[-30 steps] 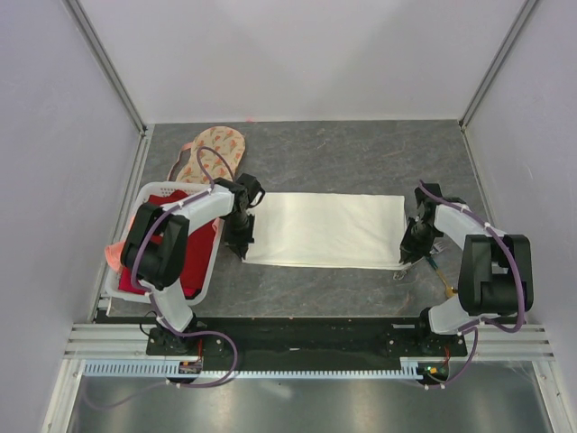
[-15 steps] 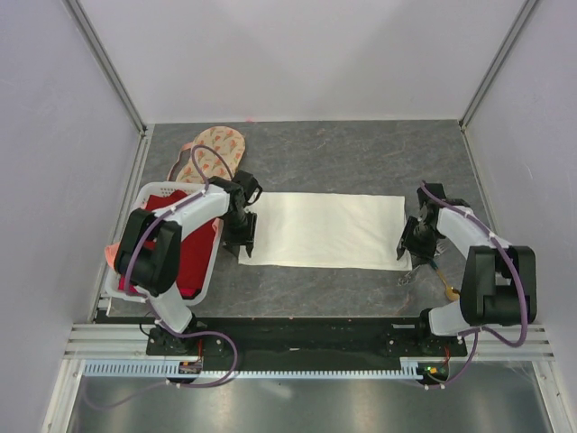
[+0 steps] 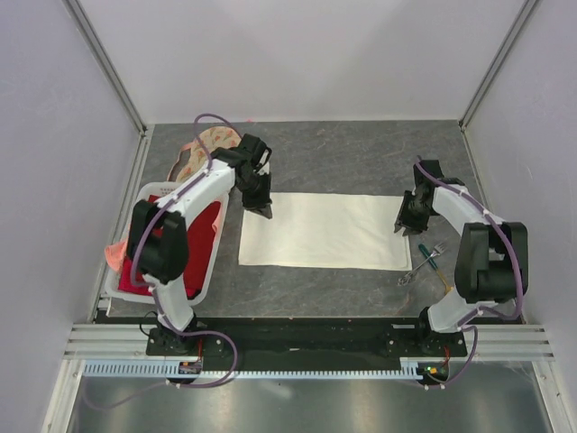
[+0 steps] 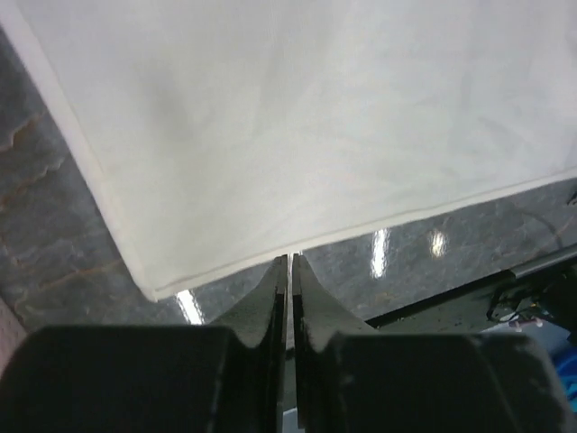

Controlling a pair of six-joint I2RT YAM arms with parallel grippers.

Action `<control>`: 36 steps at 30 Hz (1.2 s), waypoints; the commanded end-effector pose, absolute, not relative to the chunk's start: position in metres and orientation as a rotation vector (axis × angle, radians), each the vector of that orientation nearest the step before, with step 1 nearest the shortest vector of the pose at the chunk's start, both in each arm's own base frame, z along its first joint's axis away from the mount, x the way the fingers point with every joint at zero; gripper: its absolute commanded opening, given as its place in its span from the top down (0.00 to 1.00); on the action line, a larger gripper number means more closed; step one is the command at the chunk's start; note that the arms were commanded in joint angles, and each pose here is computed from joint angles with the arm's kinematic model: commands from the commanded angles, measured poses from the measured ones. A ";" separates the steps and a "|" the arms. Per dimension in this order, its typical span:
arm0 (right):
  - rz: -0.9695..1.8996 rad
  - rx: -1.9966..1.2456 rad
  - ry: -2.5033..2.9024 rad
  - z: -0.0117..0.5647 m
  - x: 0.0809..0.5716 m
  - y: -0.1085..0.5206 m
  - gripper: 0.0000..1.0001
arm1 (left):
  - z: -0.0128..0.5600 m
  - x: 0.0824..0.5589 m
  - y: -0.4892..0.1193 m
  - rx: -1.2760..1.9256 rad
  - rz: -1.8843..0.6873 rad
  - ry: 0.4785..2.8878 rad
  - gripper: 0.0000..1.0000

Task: Fold the napkin into a case and place the utensils inside
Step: Move the rectangle-folded napkin to the center of the board, then pick up the rectangle-folded napkin from the center of the board.

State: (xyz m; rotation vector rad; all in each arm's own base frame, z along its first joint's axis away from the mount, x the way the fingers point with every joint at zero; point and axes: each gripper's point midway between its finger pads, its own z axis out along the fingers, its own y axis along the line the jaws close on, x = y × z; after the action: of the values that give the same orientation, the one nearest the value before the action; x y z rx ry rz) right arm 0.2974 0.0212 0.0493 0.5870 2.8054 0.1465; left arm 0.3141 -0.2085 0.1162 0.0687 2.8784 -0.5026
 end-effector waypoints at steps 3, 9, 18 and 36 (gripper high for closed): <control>0.114 0.541 2.713 0.046 0.351 0.015 0.72 | 0.077 0.367 -0.228 0.014 -0.492 2.880 0.94; 0.110 0.477 2.732 0.018 0.376 0.024 0.73 | 0.030 0.387 -0.208 -0.060 -0.323 2.921 0.96; 0.037 0.402 2.730 0.057 0.386 0.022 0.66 | 0.028 0.410 -0.196 -0.033 -0.265 2.889 0.96; 0.094 0.345 2.765 0.024 0.364 0.010 0.51 | 0.092 0.352 -0.231 -0.015 -0.586 2.868 0.90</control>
State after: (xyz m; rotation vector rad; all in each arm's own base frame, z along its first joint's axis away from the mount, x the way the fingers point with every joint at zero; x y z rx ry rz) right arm 0.3568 0.0085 0.0270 0.3836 2.7804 0.1118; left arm 0.3614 -0.2215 0.0875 0.0077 2.8602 -0.5218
